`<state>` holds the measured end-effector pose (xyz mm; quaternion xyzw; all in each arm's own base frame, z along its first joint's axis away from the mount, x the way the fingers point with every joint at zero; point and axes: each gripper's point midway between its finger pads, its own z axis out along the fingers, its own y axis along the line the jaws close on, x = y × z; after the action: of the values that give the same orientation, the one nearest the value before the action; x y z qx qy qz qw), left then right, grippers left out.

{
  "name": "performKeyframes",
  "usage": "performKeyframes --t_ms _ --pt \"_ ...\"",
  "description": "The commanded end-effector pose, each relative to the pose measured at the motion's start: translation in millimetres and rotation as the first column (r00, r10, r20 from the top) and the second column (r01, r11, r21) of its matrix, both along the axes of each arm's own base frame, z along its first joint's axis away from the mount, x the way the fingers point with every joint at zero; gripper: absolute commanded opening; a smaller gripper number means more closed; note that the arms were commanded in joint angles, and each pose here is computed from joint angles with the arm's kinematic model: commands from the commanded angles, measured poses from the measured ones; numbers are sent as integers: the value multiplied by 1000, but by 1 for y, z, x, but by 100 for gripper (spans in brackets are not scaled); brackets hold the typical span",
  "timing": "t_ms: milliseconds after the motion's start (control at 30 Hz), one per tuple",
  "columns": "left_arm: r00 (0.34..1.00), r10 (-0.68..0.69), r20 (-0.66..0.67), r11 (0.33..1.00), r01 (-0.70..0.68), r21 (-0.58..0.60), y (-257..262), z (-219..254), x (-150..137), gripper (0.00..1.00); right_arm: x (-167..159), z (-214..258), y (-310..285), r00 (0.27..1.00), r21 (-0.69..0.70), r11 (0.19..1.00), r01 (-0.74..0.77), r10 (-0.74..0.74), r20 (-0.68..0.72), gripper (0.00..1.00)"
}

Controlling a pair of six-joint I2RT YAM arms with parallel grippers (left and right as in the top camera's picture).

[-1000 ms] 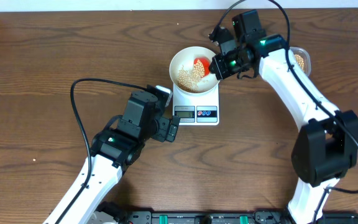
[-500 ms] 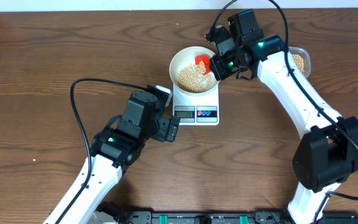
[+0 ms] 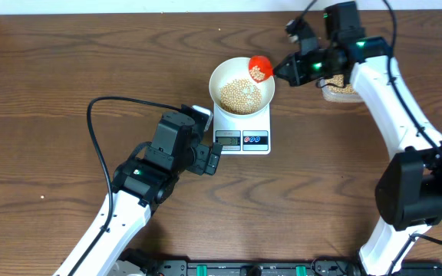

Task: Scoop item into bowl and weigh 50g on scale
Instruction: 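Tilt the red scoop over the bowl to pour soybeans, then shake the tilted scoop over the bowl to empty it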

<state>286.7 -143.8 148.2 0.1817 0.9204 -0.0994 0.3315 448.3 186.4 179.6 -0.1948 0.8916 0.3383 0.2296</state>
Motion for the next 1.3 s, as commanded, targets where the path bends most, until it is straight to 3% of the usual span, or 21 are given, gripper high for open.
performKeyframes --t_ms 0,467,833,1267 --pt "1000 9 -13 1000 -9 -7 0 -2 -1 95 -11 36 12 995 173 980 -95 91 27 1" --pt "1000 9 -13 1000 -9 -7 0 -2 -1 95 -19 34 17 990 167 976 -141 136 38 1" --pt "1000 9 -13 1000 -9 -7 0 -3 -1 95 -12 0 24 991 -138 986 -94 107 85 1" --pt "1000 9 -13 1000 -9 -7 0 -3 -1 95 -10 -16 43 954 -473 878 -76 202 221 1"
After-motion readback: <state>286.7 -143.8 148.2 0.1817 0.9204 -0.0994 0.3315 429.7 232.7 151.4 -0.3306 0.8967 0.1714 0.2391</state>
